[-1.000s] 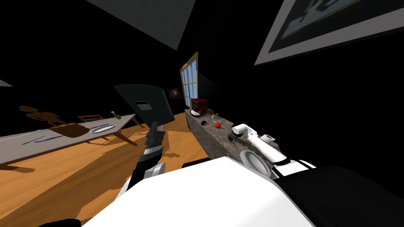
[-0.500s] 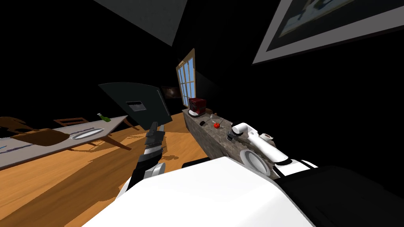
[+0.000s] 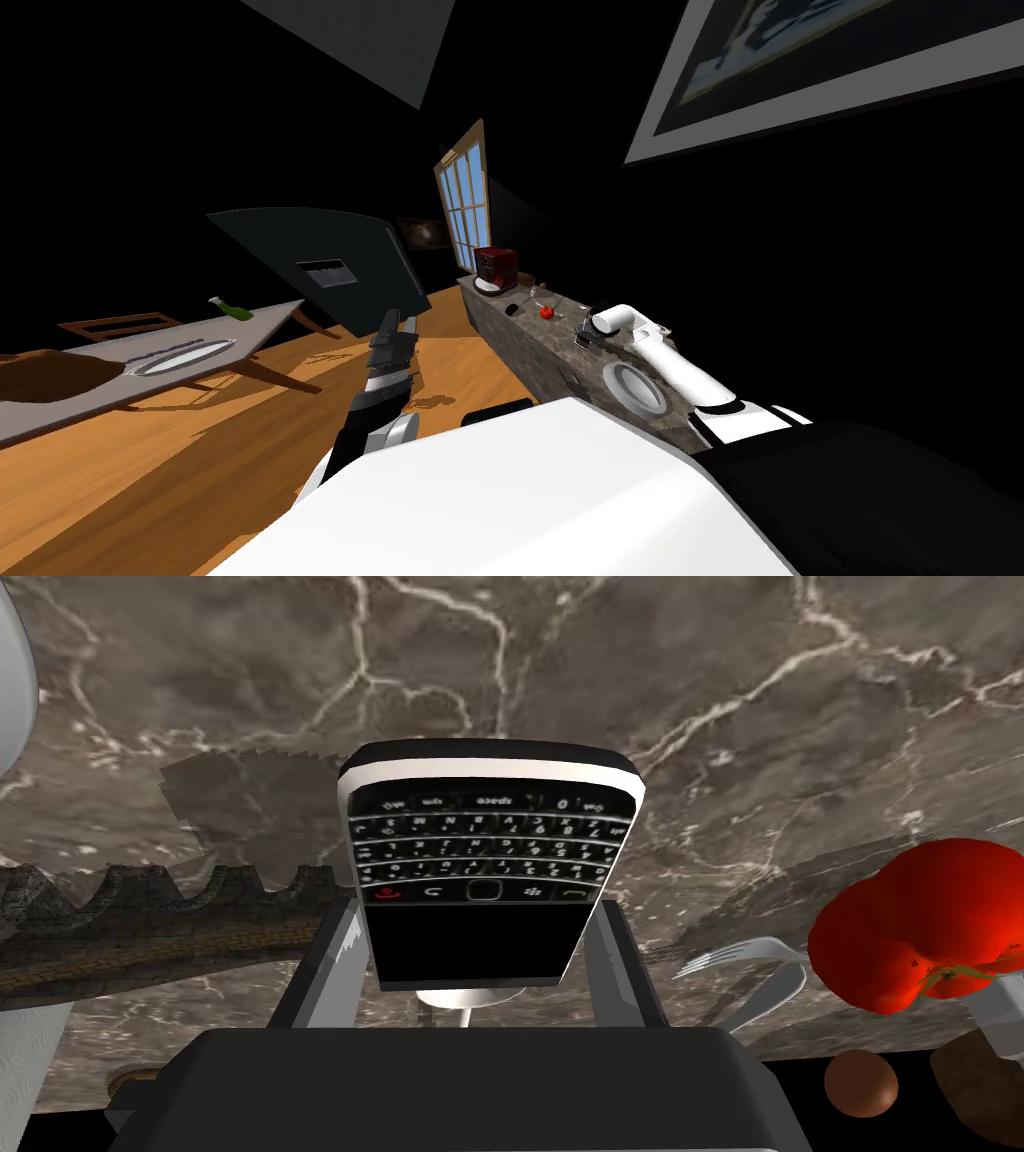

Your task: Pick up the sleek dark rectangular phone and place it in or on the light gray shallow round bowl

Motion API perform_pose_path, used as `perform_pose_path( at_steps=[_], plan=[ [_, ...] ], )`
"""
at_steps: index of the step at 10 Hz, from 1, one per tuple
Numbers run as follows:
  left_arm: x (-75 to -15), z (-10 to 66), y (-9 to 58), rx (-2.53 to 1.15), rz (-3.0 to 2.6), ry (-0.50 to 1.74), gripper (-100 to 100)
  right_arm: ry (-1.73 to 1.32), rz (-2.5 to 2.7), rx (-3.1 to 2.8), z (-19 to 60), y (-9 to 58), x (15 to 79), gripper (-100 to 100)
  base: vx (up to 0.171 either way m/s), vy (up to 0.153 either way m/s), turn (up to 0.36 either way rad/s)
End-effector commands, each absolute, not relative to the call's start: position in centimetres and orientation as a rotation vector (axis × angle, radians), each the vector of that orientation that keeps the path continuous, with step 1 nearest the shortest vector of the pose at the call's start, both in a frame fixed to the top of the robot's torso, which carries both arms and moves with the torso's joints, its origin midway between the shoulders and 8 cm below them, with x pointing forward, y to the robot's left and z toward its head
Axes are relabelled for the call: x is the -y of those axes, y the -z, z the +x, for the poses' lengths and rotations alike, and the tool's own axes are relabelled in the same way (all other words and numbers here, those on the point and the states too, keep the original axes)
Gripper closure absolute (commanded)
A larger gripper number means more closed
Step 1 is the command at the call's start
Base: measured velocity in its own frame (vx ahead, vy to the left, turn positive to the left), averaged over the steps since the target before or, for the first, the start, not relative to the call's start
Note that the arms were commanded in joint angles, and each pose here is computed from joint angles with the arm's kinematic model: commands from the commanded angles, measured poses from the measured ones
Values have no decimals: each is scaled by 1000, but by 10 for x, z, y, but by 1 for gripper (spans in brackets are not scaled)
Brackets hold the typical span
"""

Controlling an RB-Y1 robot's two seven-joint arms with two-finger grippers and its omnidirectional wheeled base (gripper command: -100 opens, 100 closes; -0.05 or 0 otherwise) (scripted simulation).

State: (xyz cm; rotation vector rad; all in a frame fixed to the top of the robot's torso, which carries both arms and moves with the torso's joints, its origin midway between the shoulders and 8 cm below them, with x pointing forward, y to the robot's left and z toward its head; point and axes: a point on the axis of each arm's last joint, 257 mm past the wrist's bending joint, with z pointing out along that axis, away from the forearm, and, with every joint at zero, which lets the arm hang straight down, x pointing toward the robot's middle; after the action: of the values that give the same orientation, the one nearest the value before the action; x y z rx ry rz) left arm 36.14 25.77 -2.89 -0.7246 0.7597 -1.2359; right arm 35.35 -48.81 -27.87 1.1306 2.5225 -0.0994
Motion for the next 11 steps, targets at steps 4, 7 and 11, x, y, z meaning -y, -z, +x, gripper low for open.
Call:
perform_pose_path(
  at_steps=[4, 7, 11],
  plan=[
    [-258, 361, 29, -760, -725, 1236, 0, 44, 1051, -2522, 353, 271, 483, 100, -76, 228, -211],
    [-258, 361, 29, -760, -725, 1236, 0, 14, 1012, -2529, 350, 270, 478, 100, -119, 199, -190],
    [-258, 361, 29, -760, -724, 1236, 0, 15, 943, -2582, 345, 247, 464, 100, -118, -2, -59]
  ],
)
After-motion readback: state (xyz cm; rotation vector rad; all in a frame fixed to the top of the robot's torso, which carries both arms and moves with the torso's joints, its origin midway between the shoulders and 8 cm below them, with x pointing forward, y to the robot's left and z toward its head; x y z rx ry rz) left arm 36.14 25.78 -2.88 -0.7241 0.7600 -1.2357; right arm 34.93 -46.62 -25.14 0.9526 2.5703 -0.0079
